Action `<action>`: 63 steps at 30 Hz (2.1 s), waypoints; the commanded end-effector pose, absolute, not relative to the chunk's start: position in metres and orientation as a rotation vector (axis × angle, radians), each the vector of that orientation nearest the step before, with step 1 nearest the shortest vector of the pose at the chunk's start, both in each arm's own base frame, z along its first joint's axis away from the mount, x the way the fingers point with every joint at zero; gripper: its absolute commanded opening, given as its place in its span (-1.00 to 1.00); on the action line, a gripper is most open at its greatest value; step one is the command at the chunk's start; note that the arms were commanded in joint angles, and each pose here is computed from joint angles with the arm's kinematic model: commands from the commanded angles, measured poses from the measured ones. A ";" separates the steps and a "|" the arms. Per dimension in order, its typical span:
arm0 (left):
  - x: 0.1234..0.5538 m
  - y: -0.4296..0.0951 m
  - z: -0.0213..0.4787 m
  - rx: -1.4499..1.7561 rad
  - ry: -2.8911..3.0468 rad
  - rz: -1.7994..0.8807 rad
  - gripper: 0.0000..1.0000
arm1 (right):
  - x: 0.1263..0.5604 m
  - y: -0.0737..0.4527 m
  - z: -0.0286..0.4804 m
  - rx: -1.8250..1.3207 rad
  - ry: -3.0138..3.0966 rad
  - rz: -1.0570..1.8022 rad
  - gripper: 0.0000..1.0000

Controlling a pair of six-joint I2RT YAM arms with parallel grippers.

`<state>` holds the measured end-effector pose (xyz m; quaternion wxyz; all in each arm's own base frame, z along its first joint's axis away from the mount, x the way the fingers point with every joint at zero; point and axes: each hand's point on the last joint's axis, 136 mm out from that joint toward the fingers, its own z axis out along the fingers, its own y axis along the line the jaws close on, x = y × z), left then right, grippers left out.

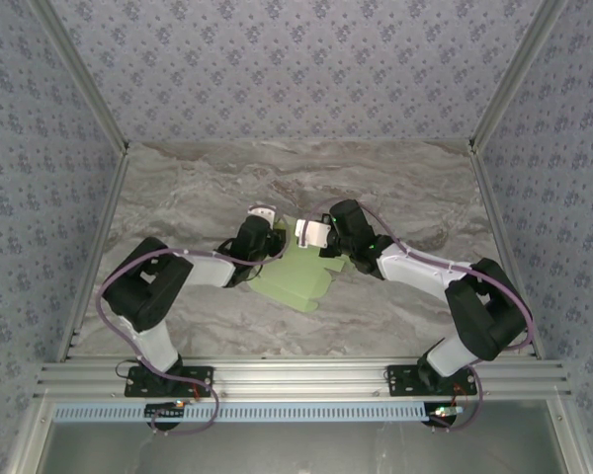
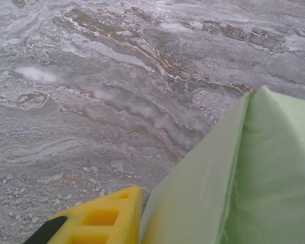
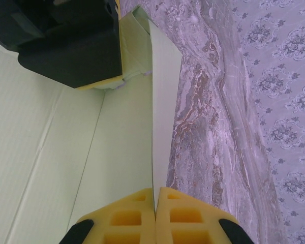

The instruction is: Fold the paper box

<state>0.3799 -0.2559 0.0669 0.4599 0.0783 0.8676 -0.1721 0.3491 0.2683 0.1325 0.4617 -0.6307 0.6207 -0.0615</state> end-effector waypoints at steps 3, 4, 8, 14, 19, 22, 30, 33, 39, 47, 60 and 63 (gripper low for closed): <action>0.399 -0.215 0.055 -0.010 2.141 -0.199 -0.59 | 0.335 0.283 0.133 -1.590 1.495 -0.049 -1.00; 0.399 -0.213 0.054 -0.021 2.145 -0.187 -0.59 | 0.335 0.283 0.132 -1.591 1.499 -0.048 -1.00; 0.400 -0.219 0.053 0.004 2.145 -0.214 -0.57 | 0.336 0.282 0.130 -1.593 1.508 -0.048 -1.00; 0.395 -0.246 0.052 0.216 2.131 -0.353 -0.40 | 0.341 0.276 0.133 -1.587 1.520 -0.056 -1.00; 0.387 -0.252 0.051 0.334 2.128 -0.453 -0.40 | 0.344 0.272 0.136 -1.581 1.526 -0.057 -1.00; 0.379 -0.254 0.054 0.382 2.128 -0.503 -0.35 | 0.346 0.270 0.137 -1.583 1.532 -0.059 -1.00; 0.353 -0.260 0.074 0.468 2.088 -0.636 0.06 | 0.347 0.270 0.136 -1.587 1.536 -0.061 -1.00; 0.344 -0.260 0.080 0.494 2.072 -0.669 0.19 | 0.348 0.269 0.136 -1.586 1.539 -0.064 -1.00; 0.330 -0.259 0.086 0.538 2.065 -0.719 0.29 | 0.347 0.270 0.138 -1.587 1.535 -0.069 -1.00; 0.319 -0.255 0.069 0.608 2.122 -0.706 0.20 | 0.348 0.271 0.141 -1.591 1.526 -0.076 -1.00; 0.318 -0.251 0.060 0.613 2.128 -0.718 -0.08 | 0.347 0.273 0.140 -1.661 1.402 -0.273 -1.00; 0.322 -0.249 0.059 0.597 2.121 -0.730 -0.15 | 0.346 0.274 0.141 -1.671 1.343 -0.328 -1.00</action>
